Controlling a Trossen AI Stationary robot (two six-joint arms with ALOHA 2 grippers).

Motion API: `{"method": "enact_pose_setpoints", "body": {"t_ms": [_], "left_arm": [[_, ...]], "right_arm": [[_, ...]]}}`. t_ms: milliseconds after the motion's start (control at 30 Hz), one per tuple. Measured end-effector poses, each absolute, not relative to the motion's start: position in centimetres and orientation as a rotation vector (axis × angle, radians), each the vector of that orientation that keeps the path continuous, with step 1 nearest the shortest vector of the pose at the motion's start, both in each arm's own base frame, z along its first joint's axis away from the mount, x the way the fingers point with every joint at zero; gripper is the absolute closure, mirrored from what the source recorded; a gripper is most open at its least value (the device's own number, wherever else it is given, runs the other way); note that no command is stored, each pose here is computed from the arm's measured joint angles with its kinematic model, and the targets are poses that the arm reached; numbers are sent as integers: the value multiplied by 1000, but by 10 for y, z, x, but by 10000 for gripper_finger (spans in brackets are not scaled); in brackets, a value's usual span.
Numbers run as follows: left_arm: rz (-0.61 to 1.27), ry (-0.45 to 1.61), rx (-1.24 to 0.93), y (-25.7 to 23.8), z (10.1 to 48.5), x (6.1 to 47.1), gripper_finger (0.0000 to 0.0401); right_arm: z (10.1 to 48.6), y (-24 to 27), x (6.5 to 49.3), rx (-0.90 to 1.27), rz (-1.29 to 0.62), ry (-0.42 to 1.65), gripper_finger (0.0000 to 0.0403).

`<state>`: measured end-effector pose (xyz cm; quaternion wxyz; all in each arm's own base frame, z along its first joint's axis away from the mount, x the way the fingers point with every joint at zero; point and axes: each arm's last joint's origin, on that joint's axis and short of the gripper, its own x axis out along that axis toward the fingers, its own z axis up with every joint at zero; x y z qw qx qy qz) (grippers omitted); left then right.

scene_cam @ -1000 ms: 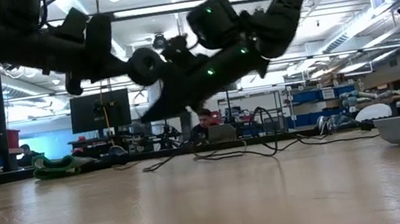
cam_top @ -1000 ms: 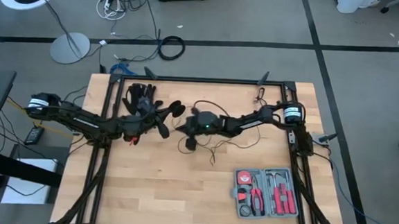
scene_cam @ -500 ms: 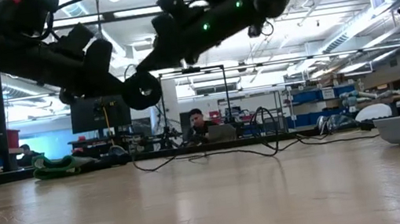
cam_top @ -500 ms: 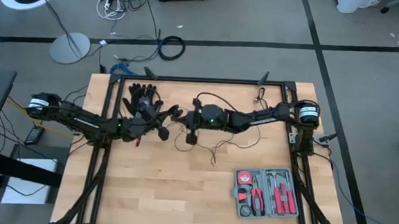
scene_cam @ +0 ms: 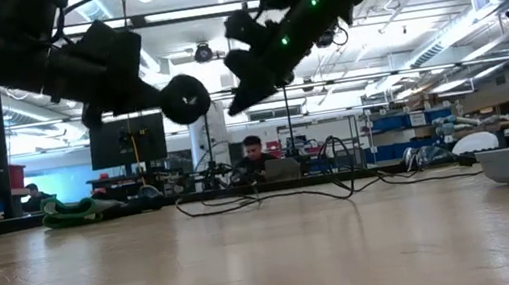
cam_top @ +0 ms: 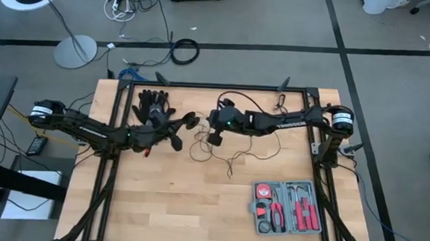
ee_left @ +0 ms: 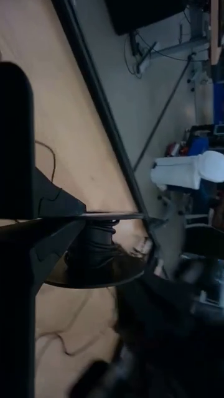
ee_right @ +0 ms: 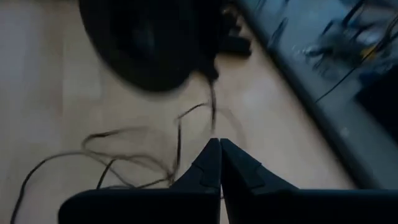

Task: Coil cords
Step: Coil the black wire

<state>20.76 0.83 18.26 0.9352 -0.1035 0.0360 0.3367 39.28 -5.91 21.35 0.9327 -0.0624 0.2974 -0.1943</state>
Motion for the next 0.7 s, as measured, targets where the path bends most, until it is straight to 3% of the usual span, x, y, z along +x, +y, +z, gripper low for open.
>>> {"method": "enact_pose_setpoints", "body": {"t_ms": [333,567,700], "left_arm": [[700,9,-231,9,191,206,401],[696,-41,-197,9,205,199,401],[694,-69,-200,9,211,195,401]], "right_arm": [[169,-54,373,1,-357,777,384],[166,-51,341,78,-400,774,390],[171,-49,323,111,-408,663,394]]}}
